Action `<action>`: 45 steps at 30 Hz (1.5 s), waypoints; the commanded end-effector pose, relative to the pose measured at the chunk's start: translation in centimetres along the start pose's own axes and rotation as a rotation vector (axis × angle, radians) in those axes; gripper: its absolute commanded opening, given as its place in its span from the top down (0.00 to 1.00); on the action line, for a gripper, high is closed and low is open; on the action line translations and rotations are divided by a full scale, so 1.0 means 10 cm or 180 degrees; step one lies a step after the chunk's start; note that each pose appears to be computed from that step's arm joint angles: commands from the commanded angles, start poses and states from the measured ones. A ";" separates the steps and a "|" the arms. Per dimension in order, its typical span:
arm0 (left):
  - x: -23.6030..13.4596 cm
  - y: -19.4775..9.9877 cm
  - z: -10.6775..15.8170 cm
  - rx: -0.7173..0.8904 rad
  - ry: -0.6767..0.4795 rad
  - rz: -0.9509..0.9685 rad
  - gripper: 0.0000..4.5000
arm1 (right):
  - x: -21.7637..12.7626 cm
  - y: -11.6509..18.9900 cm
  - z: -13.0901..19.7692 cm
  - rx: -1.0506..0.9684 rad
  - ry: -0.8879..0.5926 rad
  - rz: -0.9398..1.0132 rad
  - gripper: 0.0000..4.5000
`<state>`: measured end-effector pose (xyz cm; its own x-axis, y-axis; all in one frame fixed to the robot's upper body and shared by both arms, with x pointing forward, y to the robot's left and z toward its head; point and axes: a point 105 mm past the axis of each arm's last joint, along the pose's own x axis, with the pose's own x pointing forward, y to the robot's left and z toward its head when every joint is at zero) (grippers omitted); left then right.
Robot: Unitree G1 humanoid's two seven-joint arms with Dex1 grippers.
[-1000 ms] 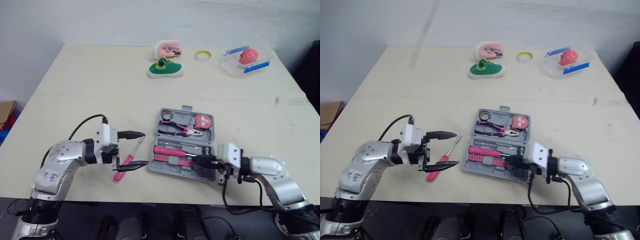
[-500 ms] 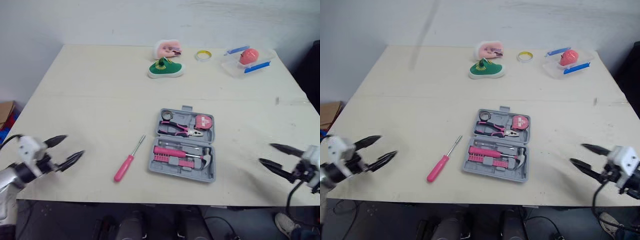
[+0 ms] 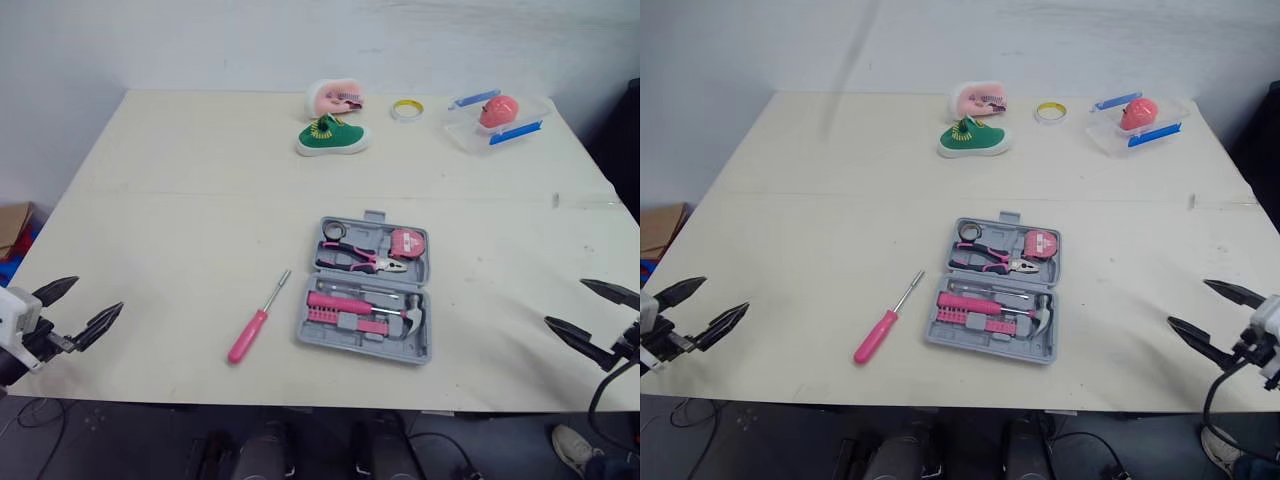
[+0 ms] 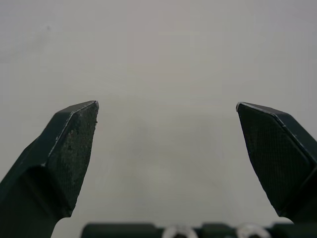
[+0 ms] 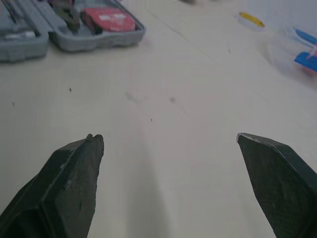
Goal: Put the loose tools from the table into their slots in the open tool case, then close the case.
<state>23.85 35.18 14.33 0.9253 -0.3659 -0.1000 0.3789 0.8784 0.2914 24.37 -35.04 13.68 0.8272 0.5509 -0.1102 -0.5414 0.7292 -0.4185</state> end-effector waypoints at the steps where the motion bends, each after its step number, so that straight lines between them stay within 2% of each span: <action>1: 0.14 -0.25 0.24 0.0026 -0.0152 -0.0268 0.00 | 0.22 0.12 0.31 -0.0080 -0.0496 0.0287 0.01; 5: 0.39 -0.72 0.47 0.0005 -0.0281 -0.0702 0.00 | 0.55 0.45 0.69 -0.0011 -0.1103 0.0881 0.01; 7: 0.46 -0.88 0.48 -0.0090 -0.0177 -0.0834 0.00 | 0.65 0.58 0.83 -0.0022 -0.1340 0.1027 0.01; 14: 0.60 -1.35 0.46 -0.0384 0.0360 -0.1044 0.00 | 0.76 1.03 1.10 0.0075 -0.1713 0.1709 0.01; 20: 0.65 -1.60 0.33 -0.0621 0.0725 -0.0945 0.00 | 0.75 1.26 1.10 -0.0236 -0.1777 0.2247 0.01; 26: 0.69 -1.78 0.21 -0.0687 0.0910 -0.0859 0.00 | 0.79 1.27 1.11 -0.0203 -0.1855 0.2214 0.01; 35: 0.69 -1.82 -0.02 -0.0654 0.1201 -0.0706 0.00 | 0.75 1.25 0.98 -0.0142 -0.1753 0.2122 0.01; 38: 0.70 -1.85 -0.06 -0.0717 0.1217 -0.0716 0.18 | 0.73 1.24 0.95 -0.0142 -0.1724 0.2102 0.00; 40: 0.71 -1.88 -0.09 -0.0745 0.1233 -0.0725 0.37 | 0.71 1.24 0.94 -0.0143 -0.1708 0.2075 0.00; 41: 0.71 -1.89 -0.11 -0.0762 0.1262 -0.0737 0.50 | 0.70 1.24 0.91 -0.0143 -0.1690 0.2063 0.00; 42: 0.70 -1.90 -0.12 -0.0770 0.1285 -0.0752 0.57 | 0.68 1.23 0.89 -0.0143 -0.1673 0.2053 0.00; 45: 0.71 -1.88 -0.14 -0.0769 0.1291 -0.0726 0.87 | 0.65 1.22 0.84 -0.0145 -0.1633 0.2010 0.00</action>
<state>23.94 16.71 8.22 0.7717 -0.4406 -0.4587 0.5105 0.8592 0.0335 22.16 -18.41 14.97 0.1777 0.9796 0.0936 -0.8868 0.2006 -0.4164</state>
